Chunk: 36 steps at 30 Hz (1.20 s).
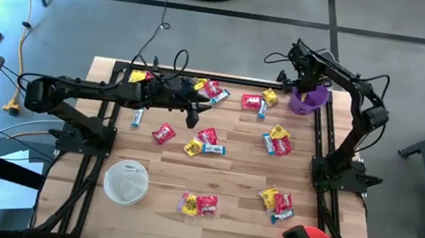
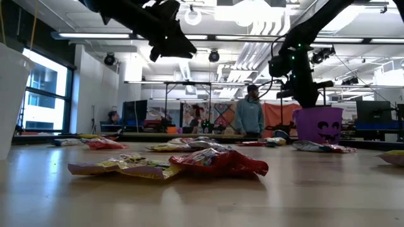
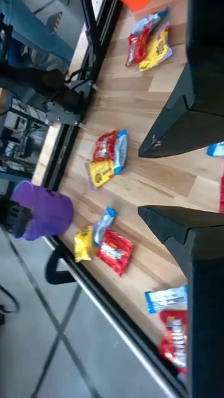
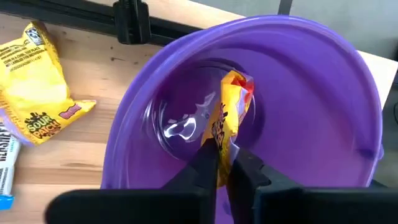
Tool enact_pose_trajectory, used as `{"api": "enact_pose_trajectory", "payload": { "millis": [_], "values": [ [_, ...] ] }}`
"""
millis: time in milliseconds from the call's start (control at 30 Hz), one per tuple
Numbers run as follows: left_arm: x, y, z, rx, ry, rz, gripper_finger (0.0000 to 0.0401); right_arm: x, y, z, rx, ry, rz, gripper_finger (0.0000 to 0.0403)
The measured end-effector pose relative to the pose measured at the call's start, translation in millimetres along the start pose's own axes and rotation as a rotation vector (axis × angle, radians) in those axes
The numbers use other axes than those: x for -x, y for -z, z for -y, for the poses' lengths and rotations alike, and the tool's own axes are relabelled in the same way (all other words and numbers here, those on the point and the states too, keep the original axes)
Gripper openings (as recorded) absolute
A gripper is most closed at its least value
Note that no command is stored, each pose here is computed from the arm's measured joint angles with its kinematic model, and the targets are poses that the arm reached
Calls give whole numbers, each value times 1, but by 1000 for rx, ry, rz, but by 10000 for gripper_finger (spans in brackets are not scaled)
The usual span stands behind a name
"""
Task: Sort candy
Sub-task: Put the yellow candy into the purple bin, then put the white chocolate bar into the white bin
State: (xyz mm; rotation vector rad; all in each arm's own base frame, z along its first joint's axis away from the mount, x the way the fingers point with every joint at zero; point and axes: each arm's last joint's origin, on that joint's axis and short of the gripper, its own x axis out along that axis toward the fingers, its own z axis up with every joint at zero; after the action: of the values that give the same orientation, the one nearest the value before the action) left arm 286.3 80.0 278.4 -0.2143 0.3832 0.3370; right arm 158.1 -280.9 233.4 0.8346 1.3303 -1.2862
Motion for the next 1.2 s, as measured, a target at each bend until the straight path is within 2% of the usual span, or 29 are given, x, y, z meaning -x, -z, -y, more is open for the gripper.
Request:
{"api": "enact_pose_trajectory", "payload": {
  "millis": [233,367,467,533,600,767,800,867,1033,1200],
  "values": [
    [0,7,0,-17,17,-72,122,13,3,3,56,-22,-57,134],
    [1,14,-1,-19,9,-149,122,43,-1,9,105,5,-50,193],
    [2,19,-2,-37,2,-204,120,78,-2,8,184,-31,10,204],
    [2,22,-2,-60,5,-228,112,105,3,3,231,-89,100,191],
    [1,29,-1,-67,25,-229,96,129,11,0,274,-175,213,160],
    [-4,55,-1,-7,159,-217,33,162,43,-5,323,-384,428,29],
    [-4,60,-2,-4,164,-222,19,166,51,-6,332,-414,460,15],
    [-4,68,-1,-17,166,-251,5,170,70,-9,352,-472,510,17],
    [-4,72,5,-105,178,-256,8,167,118,-19,369,-593,575,20],
    [-14,85,15,-161,203,-303,35,159,160,-27,354,-682,654,3]
  ]
}}
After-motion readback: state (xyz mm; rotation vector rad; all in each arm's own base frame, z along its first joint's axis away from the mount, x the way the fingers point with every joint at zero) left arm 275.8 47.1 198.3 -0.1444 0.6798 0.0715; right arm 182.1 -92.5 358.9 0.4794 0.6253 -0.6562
